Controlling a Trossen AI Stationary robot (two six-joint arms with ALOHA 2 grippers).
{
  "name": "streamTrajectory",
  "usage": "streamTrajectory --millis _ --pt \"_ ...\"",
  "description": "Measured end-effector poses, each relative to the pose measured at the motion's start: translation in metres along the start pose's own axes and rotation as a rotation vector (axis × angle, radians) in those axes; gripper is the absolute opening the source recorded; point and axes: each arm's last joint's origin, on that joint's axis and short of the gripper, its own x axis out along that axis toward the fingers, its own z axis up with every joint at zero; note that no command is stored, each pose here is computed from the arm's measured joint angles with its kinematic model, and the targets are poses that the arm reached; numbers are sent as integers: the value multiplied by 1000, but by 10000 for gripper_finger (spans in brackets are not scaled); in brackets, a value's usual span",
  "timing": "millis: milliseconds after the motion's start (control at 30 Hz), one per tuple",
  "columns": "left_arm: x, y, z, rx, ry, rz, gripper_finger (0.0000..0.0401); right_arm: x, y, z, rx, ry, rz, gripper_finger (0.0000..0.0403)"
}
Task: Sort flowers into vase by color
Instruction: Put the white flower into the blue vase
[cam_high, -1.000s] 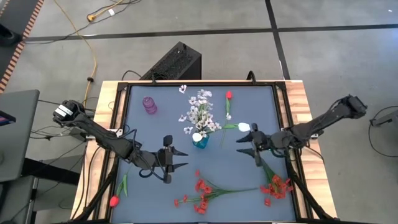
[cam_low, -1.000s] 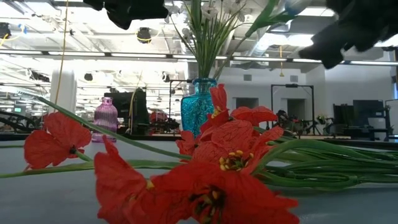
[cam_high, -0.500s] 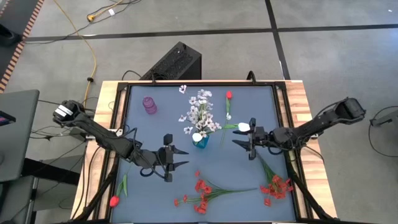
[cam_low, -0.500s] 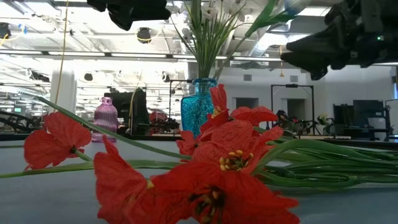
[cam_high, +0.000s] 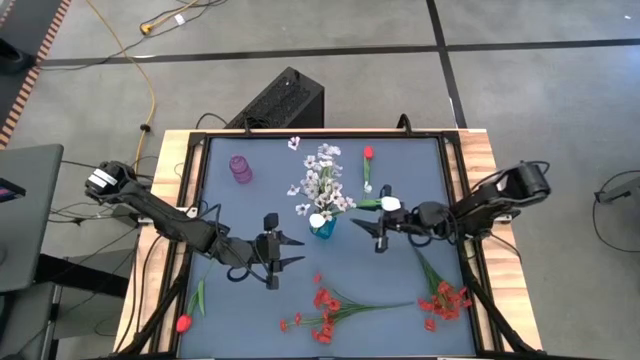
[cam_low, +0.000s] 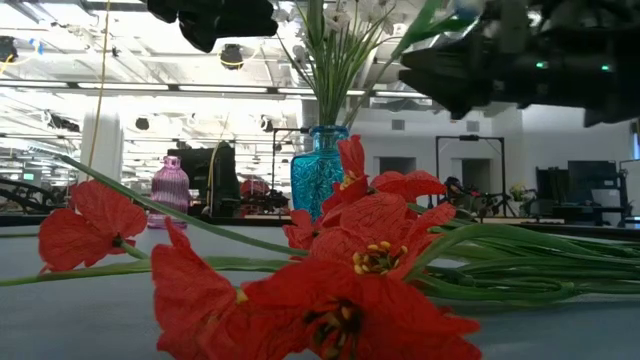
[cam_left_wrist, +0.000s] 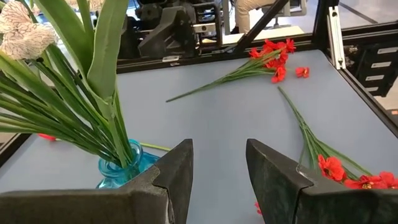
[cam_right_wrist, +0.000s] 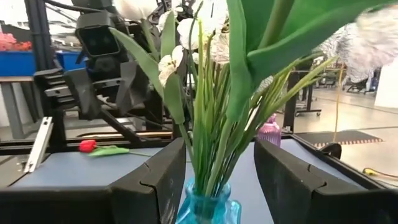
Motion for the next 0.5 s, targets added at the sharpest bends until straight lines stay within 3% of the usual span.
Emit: streamTrajectory --millis 233,500 --pt "0 -1 -1 2 9 -2 139 14 0 0 -3 -10 -19 197" --pt "0 -1 -1 5 13 -2 139 16 -6 1 -4 -18 -49 121"
